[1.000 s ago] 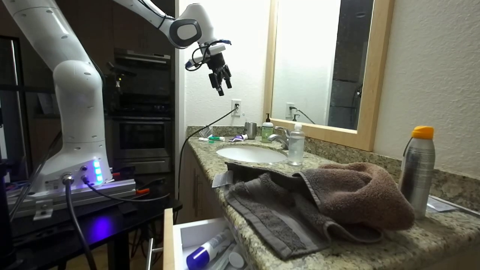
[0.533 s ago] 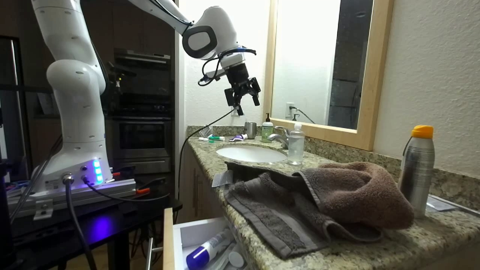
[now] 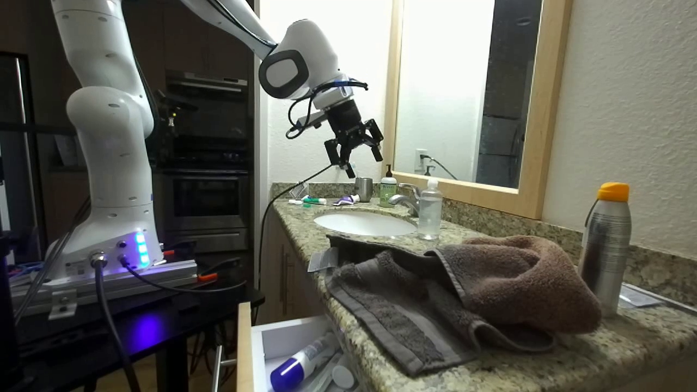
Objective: Close the topmost drawer
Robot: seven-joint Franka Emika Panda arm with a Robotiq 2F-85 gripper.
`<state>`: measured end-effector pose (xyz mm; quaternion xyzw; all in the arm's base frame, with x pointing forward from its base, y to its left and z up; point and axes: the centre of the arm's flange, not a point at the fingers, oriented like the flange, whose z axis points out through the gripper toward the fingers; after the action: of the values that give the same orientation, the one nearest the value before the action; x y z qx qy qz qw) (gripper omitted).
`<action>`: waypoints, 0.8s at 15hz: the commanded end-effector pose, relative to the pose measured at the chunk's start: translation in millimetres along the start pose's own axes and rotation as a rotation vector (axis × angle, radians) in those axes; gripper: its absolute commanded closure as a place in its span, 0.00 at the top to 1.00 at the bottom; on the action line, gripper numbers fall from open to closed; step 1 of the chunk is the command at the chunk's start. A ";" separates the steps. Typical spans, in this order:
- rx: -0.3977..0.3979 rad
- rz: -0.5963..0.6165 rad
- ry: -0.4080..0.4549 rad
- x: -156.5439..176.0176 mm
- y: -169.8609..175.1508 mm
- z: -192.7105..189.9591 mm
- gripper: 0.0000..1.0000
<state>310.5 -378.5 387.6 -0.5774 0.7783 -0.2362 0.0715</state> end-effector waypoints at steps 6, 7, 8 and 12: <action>-0.040 0.495 0.036 135.9 57.9 -16.6 1.00; -0.053 0.554 0.057 149.9 81.4 -12.9 1.00; -0.074 0.609 0.082 161.4 101.5 -10.4 1.00; -0.199 0.728 0.126 204.3 173.7 -2.2 1.00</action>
<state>121.8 -503.7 364.6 -0.2871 0.9366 -0.1898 0.0654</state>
